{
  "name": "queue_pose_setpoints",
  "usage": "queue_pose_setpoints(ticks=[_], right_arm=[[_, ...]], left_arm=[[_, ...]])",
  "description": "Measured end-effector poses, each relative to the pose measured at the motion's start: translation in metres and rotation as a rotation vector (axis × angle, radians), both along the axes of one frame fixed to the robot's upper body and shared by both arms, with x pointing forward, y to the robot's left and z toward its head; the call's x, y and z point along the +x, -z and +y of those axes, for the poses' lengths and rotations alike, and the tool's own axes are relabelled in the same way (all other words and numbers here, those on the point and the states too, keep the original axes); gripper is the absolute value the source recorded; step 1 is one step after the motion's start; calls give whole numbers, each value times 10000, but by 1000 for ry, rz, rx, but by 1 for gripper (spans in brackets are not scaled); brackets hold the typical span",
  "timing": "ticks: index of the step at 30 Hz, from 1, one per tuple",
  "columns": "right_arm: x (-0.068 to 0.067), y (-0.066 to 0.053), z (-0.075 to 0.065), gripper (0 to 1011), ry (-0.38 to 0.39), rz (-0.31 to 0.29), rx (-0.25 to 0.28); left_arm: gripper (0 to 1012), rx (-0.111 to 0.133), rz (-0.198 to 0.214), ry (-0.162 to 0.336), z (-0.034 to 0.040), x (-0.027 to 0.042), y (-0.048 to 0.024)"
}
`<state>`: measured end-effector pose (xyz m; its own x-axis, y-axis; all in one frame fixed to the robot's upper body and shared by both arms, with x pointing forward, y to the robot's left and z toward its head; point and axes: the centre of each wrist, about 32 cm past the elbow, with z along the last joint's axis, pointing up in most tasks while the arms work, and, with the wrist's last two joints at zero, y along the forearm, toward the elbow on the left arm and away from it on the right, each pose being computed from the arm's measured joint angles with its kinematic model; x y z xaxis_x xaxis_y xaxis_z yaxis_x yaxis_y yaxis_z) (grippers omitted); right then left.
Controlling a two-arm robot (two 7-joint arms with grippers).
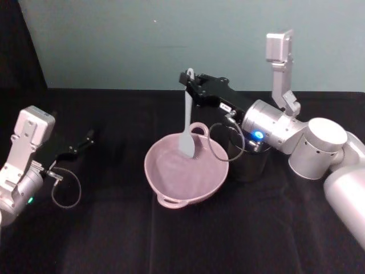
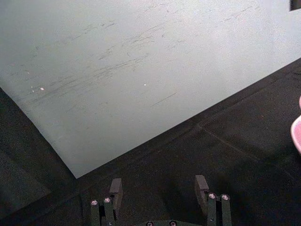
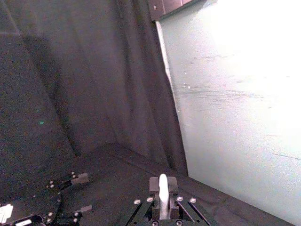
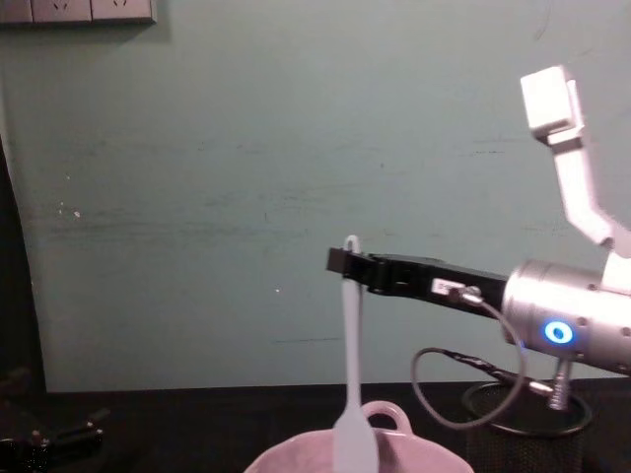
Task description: Use the one hand to pick up the spoon and stir the clear water in the bowl.
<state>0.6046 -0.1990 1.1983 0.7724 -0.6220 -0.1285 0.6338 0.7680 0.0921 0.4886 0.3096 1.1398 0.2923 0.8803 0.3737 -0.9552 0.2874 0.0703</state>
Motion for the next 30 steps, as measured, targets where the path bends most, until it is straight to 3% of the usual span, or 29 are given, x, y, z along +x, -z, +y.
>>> queue_pose_setpoints(ticks=[10, 20, 30], right_arm=[[-264, -17, -170, 109, -11, 15, -28], [-445, -89, -81, 109, -108, 28, -52], [-512, -182, -10, 109, -130, -6, -41]], left_arm=[[1011, 0, 0, 0, 0, 0, 0], [1011, 0, 0, 0, 0, 0, 0], [1011, 0, 0, 0, 0, 0, 0]])
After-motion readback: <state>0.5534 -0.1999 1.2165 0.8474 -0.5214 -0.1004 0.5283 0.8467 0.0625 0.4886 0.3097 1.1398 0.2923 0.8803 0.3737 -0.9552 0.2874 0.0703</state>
